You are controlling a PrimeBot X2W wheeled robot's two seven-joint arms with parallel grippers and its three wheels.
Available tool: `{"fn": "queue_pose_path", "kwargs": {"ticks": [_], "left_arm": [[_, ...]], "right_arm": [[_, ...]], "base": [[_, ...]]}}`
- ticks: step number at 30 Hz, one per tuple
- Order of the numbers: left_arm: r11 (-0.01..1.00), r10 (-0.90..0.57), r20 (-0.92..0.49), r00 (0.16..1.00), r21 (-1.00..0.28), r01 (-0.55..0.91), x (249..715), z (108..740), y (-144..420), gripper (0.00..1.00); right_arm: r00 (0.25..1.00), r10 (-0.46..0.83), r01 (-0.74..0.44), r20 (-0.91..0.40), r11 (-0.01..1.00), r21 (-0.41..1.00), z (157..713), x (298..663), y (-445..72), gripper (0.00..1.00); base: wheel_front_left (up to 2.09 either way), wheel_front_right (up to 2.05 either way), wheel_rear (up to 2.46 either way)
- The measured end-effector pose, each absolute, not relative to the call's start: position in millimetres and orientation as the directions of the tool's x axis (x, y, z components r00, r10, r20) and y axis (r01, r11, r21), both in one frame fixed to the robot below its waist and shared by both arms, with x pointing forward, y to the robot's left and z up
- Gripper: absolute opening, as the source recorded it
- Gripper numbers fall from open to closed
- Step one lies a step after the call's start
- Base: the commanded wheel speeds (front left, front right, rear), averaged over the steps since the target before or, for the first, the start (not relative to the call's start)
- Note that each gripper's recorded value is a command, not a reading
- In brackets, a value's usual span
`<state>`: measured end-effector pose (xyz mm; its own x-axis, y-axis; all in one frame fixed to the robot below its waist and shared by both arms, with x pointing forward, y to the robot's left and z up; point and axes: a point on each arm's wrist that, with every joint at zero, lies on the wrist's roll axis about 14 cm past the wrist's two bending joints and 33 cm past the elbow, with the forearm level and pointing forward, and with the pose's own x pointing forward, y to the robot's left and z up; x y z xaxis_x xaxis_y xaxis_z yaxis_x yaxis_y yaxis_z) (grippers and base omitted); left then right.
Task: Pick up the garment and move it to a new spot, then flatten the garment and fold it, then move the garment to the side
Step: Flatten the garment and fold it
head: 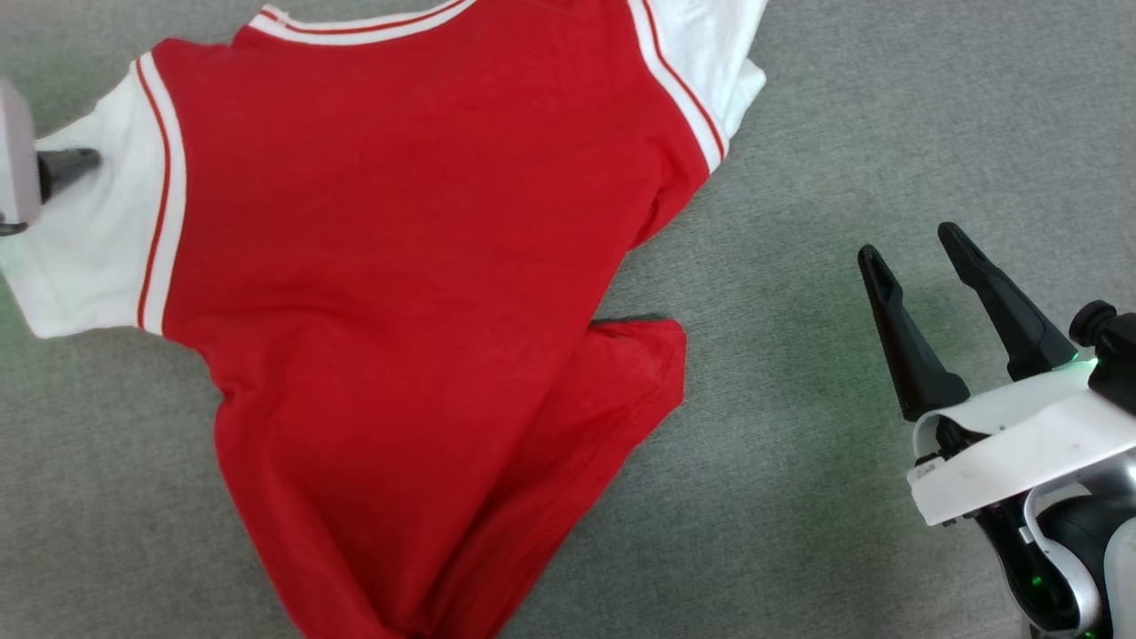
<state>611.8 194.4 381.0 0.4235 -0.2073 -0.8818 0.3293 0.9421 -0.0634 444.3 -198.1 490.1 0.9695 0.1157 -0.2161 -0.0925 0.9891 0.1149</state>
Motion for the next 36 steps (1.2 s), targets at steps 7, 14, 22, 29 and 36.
{"fn": "queue_pose_path", "kwargs": {"ticks": [7, 14, 22, 29, 36], "left_arm": [[0.928, -0.229, -0.895, 0.382, -0.082, 0.364, 608, 379, 187, 0.35], [0.914, -0.271, -0.864, 0.424, -0.093, 0.394, 617, 377, 175, 0.00], [0.901, -0.300, -0.842, 0.447, -0.096, 0.423, 616, 379, 170, 0.00], [0.888, -0.323, -0.830, 0.454, -0.100, 0.448, 610, 380, 169, 0.00], [0.882, -0.340, -0.825, 0.451, -0.113, 0.458, 606, 378, 170, 0.00]], "right_arm": [[0.968, 0.139, -0.116, -0.211, 0.986, 0.118, 489, 453, -191, 1.00], [0.960, 0.187, -0.177, -0.209, 0.982, 0.067, 493, 478, -191, 1.00], [0.874, 0.292, -0.325, -0.388, 0.945, -0.021, 485, 546, -185, 1.00], [0.792, 0.267, -0.348, -0.550, 0.936, -0.046, 457, 605, -184, 1.00], [0.722, 0.227, -0.341, -0.654, 0.939, -0.050, 417, 635, -180, 1.00]], "base": [[0.00, 0.00, 0.00], [0.00, 0.00, 0.00], [0.00, 0.00, 0.00], [0.00, 0.00, 0.00], [0.00, 0.00, 0.00]]}}
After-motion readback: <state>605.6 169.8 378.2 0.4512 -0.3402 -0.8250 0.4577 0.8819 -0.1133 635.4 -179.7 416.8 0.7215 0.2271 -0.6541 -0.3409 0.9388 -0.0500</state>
